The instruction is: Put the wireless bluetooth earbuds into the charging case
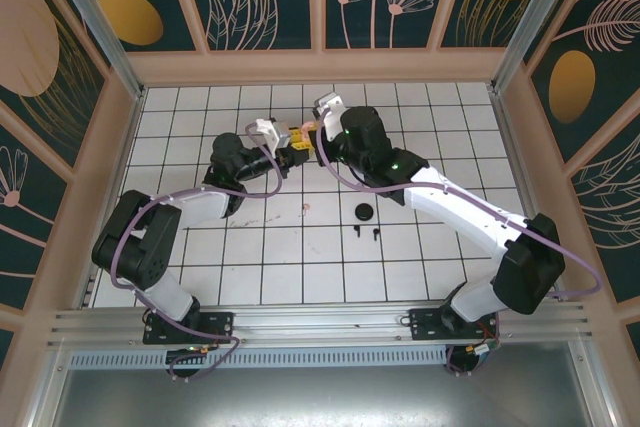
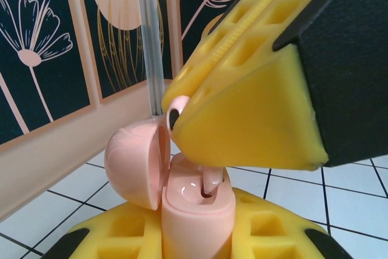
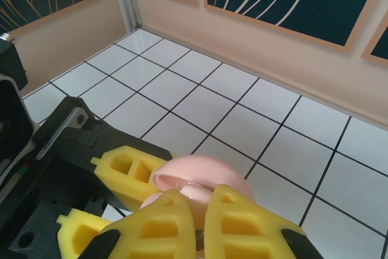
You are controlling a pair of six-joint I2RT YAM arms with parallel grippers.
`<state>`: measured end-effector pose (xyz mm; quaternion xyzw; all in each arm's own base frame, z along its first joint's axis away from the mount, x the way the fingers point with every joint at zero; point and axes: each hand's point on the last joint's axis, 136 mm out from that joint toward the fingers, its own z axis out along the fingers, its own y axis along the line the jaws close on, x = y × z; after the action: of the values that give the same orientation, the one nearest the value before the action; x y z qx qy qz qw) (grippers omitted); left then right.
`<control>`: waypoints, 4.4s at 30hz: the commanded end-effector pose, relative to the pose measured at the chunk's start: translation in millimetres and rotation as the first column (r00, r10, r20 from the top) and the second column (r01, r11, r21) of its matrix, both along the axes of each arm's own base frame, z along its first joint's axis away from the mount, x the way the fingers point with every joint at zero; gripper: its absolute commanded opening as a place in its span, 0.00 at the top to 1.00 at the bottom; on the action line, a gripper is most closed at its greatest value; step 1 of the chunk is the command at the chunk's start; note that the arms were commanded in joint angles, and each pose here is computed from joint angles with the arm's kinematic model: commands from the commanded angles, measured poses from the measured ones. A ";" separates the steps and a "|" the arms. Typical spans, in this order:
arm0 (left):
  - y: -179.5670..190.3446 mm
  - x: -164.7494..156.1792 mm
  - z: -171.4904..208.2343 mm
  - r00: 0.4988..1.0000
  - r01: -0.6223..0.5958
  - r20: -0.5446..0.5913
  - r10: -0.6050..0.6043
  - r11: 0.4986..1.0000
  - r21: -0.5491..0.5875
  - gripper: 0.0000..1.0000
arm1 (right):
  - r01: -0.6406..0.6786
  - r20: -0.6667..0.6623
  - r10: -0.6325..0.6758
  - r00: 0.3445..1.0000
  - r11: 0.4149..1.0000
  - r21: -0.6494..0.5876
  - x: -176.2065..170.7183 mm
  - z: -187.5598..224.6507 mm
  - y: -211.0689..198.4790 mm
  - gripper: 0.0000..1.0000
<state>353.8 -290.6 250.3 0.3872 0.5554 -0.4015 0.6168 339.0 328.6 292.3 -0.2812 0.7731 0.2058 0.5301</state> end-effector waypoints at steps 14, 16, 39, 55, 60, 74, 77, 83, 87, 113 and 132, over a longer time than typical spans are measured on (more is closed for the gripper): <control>-4.6 5.6 19.4 0.999 0.009 0.035 -0.008 0.999 -0.037 1.00 | -0.047 0.033 0.054 0.998 0.982 -0.183 -10.1 -16.6 22.0 0.92; -4.5 5.6 18.8 0.999 0.009 0.033 -0.007 0.999 -0.037 1.00 | -0.047 0.041 0.057 0.998 0.977 -0.206 -9.4 -17.1 24.6 0.92; -3.8 7.2 10.1 1.000 -0.002 0.011 0.002 0.999 -0.034 1.00 | 0.061 0.017 -0.059 0.998 0.980 -0.187 8.8 9.0 28.5 0.63; -1.9 8.4 11.5 1.000 -0.019 0.019 0.020 0.999 -0.042 1.00 | 0.136 -0.032 -0.134 0.990 0.990 0.042 18.6 69.7 -9.2 0.34; 0.4 8.6 11.0 0.999 -0.035 0.030 0.036 0.998 -0.048 1.00 | 0.157 -0.072 -0.148 0.986 0.977 0.144 15.7 89.3 -25.0 0.31; 61.8 24.8 31.3 0.902 -0.410 0.052 0.429 0.887 -0.211 1.00 | 0.402 -0.515 -0.263 0.816 0.898 0.178 -14.3 -11.9 -72.9 0.33; 70.2 26.0 33.8 0.886 -0.445 0.025 0.463 0.864 -0.234 1.00 | 0.431 -0.603 -0.274 0.749 0.893 0.131 -26.1 -51.3 -65.1 0.34; 92.7 22.9 41.2 0.836 -0.528 -0.007 0.549 0.800 -0.285 1.00 | 0.434 -0.694 -0.356 0.626 0.898 -0.070 -48.4 -132.5 -36.8 0.37; 113.2 20.1 47.2 0.788 -0.591 -0.028 0.614 0.745 -0.310 1.00 | 0.415 -0.727 -0.389 0.565 0.896 -0.157 -53.3 -171.6 -20.8 0.42; 152.6 2.5 49.2 0.736 -0.645 -0.063 0.675 0.669 -0.369 1.00 | 0.304 -0.740 -0.491 0.459 0.870 -0.389 -48.9 -256.6 37.5 0.52; 157.6 0.5 46.9 0.742 -0.635 -0.057 0.668 0.674 -0.377 1.00 | 0.309 -0.709 -0.551 0.440 0.834 -0.457 -47.1 -280.5 31.2 0.60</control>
<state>360.6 -134.8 286.6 0.0551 0.5644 -0.2245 0.7925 293.7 363.9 21.1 -0.0108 0.9898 0.0911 0.1087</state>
